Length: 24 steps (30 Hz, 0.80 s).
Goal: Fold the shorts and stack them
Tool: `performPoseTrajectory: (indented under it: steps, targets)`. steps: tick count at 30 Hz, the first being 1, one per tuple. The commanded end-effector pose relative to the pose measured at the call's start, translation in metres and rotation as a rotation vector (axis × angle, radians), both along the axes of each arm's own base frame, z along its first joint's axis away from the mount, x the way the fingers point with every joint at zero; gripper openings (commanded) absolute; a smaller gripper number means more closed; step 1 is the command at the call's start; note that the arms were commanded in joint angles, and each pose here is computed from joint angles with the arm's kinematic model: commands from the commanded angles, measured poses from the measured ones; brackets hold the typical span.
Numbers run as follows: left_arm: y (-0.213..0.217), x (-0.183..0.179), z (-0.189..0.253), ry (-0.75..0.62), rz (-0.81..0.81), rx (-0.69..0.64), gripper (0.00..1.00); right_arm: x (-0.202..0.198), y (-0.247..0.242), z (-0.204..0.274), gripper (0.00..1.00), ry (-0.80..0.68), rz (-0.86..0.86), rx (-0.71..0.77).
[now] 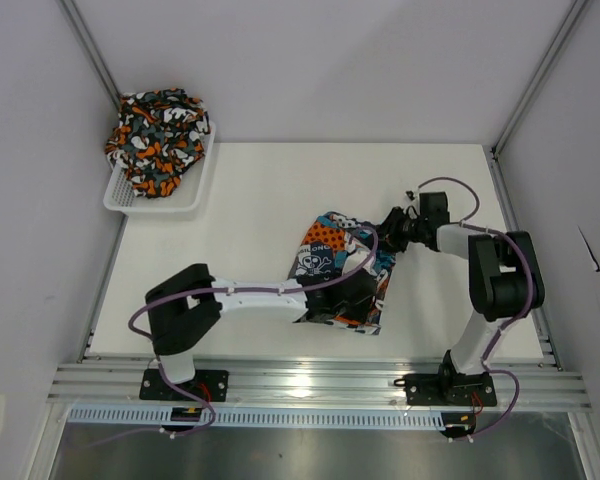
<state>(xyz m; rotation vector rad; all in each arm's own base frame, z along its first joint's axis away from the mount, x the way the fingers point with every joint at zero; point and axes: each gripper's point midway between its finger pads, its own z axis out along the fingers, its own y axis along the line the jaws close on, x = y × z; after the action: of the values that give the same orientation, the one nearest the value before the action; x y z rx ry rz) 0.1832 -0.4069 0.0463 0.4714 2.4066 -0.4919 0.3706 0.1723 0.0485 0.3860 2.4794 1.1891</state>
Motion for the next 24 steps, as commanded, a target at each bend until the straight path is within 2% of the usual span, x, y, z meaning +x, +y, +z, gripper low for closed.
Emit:
performPoseTrajectory:
  steps: [1, 3, 4, 7, 12, 15, 19, 20, 24]
  targets:
    - [-0.002, 0.011, 0.087, -0.023, -0.004, -0.123, 0.63, 0.014, -0.001, 0.063, 0.30, -0.161, 0.015, -0.024]
    - [0.017, 0.023, 0.107, -0.006, 0.005, -0.173, 0.67, 0.006, -0.002, 0.082, 0.33, -0.197, 0.013, -0.030]
    - [0.032, 0.037, 0.106, 0.004, 0.034, -0.182, 0.67, 0.003, -0.001, 0.086, 0.34, -0.203, 0.009, -0.038]
    - [0.055, 0.047, 0.112, -0.024, 0.046, -0.198, 0.67, -0.008, 0.002, 0.102, 0.34, -0.240, 0.009, -0.023]
    - [0.066, 0.060, 0.099, -0.053, 0.041, -0.165, 0.64, -0.014, 0.031, 0.117, 0.23, -0.260, 0.074, 0.108]
    - [0.056, 0.061, 0.091, -0.051, 0.017, -0.210, 0.58, -0.011, 0.055, 0.118, 0.14, -0.243, 0.125, 0.208]
    - [0.042, 0.061, 0.082, -0.048, 0.002, -0.280, 0.36, 0.003, 0.075, 0.108, 0.09, -0.247, 0.152, 0.261]
    - [0.037, 0.063, 0.076, -0.047, 0.001, -0.298, 0.25, 0.007, 0.078, 0.095, 0.09, -0.214, 0.153, 0.267]
    - [0.030, 0.063, 0.039, 0.009, 0.016, -0.277, 0.13, 0.016, 0.090, 0.058, 0.06, -0.156, 0.159, 0.254]
